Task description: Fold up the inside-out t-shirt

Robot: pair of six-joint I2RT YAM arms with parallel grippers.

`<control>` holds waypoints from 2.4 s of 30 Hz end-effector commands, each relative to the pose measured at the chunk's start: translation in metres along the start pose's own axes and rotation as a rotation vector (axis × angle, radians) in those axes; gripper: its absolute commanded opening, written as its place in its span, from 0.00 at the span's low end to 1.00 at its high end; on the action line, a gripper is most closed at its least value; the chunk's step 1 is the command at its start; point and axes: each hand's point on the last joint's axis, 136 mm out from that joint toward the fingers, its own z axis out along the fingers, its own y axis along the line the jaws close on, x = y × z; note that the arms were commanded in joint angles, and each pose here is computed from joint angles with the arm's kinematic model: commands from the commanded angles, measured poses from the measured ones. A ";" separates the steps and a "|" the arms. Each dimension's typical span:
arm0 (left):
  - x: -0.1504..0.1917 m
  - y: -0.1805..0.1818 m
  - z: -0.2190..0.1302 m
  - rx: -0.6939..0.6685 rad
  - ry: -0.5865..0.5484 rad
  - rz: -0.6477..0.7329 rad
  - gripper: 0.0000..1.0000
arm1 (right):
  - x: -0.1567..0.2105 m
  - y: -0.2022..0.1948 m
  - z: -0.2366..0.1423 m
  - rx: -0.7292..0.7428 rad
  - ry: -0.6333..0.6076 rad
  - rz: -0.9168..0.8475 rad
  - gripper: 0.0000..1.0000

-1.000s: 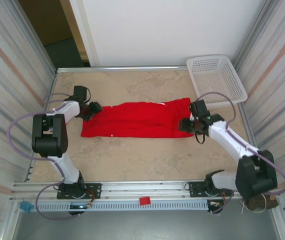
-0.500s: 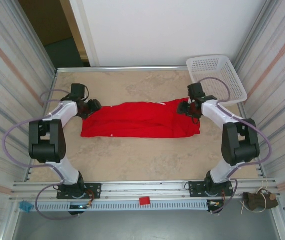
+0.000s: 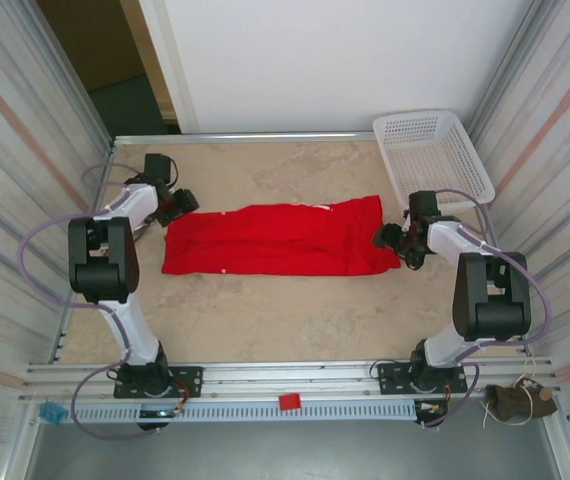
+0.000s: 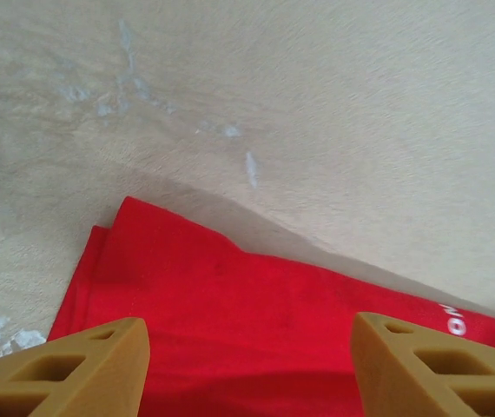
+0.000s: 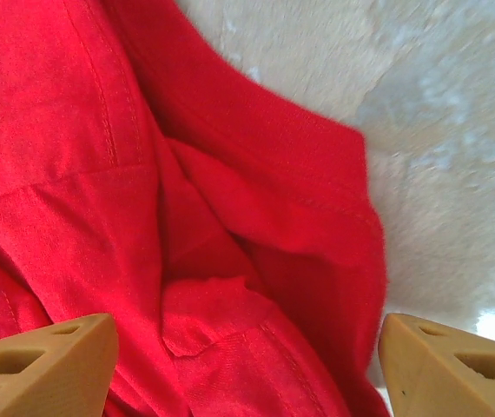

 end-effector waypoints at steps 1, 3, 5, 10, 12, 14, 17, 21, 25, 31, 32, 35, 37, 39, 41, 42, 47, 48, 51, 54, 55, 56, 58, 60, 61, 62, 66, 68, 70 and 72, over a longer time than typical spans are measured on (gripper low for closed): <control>0.006 0.012 0.010 -0.065 0.047 0.017 0.62 | 0.005 0.005 0.009 -0.044 0.022 0.050 0.76; 0.003 0.013 0.016 -0.075 0.054 0.029 0.62 | 0.002 0.004 0.008 -0.045 0.007 0.054 0.77; -0.004 0.011 0.014 -0.073 0.046 0.052 0.62 | -0.007 0.006 0.004 -0.058 -0.015 0.057 0.78; -0.025 -0.003 -0.020 -0.029 -0.031 0.080 0.63 | -0.035 0.014 -0.012 -0.079 -0.084 0.047 0.79; -0.024 -0.007 -0.034 -0.005 -0.049 0.077 0.63 | -0.044 0.017 -0.013 -0.078 -0.098 0.043 0.79; -0.019 -0.010 -0.045 0.017 -0.058 0.067 0.63 | -0.052 0.019 -0.011 -0.072 -0.105 0.040 0.79; -0.002 -0.012 -0.053 0.051 -0.050 0.047 0.63 | -0.059 0.018 -0.001 -0.060 -0.098 0.038 0.79; 0.023 -0.007 -0.048 0.066 -0.013 0.021 0.63 | -0.060 0.019 0.015 -0.038 -0.070 0.021 0.80; 0.040 0.003 -0.036 0.043 0.026 0.009 0.63 | -0.050 0.025 0.029 -0.022 -0.030 -0.018 0.80; 0.046 0.005 -0.027 0.037 0.052 0.010 0.63 | -0.041 0.032 0.025 0.010 -0.061 -0.070 0.80; 0.045 0.005 -0.026 0.038 0.051 0.010 0.63 | -0.042 0.031 0.022 0.021 -0.073 -0.074 0.80; 0.043 0.002 -0.026 0.050 0.052 0.011 0.63 | -0.052 0.024 0.011 0.077 -0.121 -0.091 0.81; 0.041 -0.001 -0.027 0.059 0.046 0.011 0.63 | -0.060 0.018 0.006 0.095 -0.135 -0.084 0.81; 0.039 -0.003 -0.029 0.063 0.042 0.012 0.63 | -0.072 0.011 0.002 0.101 -0.152 -0.064 0.81; 0.038 -0.005 -0.031 0.069 0.034 0.016 0.63 | -0.087 0.004 -0.004 0.104 -0.166 -0.037 0.81; 0.037 -0.006 -0.032 0.071 0.030 0.014 0.63 | -0.094 0.000 -0.007 0.103 -0.175 -0.014 0.81; 0.035 -0.010 -0.036 0.083 0.018 0.016 0.63 | -0.120 -0.002 -0.022 0.080 -0.212 0.038 0.81; 0.034 -0.011 -0.037 0.085 0.014 0.017 0.63 | -0.121 0.003 -0.026 0.063 -0.220 0.033 0.80; 0.033 -0.010 -0.043 0.084 0.002 0.023 0.63 | -0.113 0.021 -0.043 0.035 -0.244 -0.004 0.80; 0.034 -0.008 -0.048 0.077 -0.012 0.026 0.63 | -0.096 0.034 -0.054 0.024 -0.268 -0.038 0.80; 0.034 -0.007 -0.050 0.073 -0.013 0.025 0.63 | -0.088 0.039 -0.056 0.026 -0.269 -0.056 0.80; 0.035 -0.005 -0.051 0.066 -0.017 0.025 0.63 | -0.080 0.042 -0.056 0.029 -0.266 -0.071 0.80; 0.035 -0.001 -0.053 0.050 -0.027 0.021 0.63 | -0.066 0.045 -0.050 0.041 -0.250 -0.096 0.81; 0.036 0.002 -0.054 0.038 -0.033 0.017 0.63 | -0.055 0.044 -0.038 0.061 -0.227 -0.108 0.82; 0.037 0.003 -0.054 0.038 -0.032 0.017 0.63 | -0.051 0.042 -0.032 0.072 -0.211 -0.109 0.82; 0.038 0.003 -0.054 0.037 -0.031 0.018 0.63 | -0.048 0.039 -0.026 0.083 -0.197 -0.109 0.83; 0.041 0.006 -0.053 0.032 -0.025 0.015 0.63 | -0.045 0.033 -0.010 0.119 -0.174 -0.125 0.84; 0.042 0.006 -0.053 0.034 -0.026 0.015 0.63 | -0.045 0.033 -0.003 0.126 -0.161 -0.143 0.85; 0.042 0.007 -0.054 0.034 -0.028 0.014 0.63 | -0.046 0.034 0.005 0.132 -0.140 -0.162 0.85; 0.041 0.006 -0.055 0.038 -0.031 0.014 0.63 | -0.045 0.037 0.013 0.129 -0.119 -0.176 0.85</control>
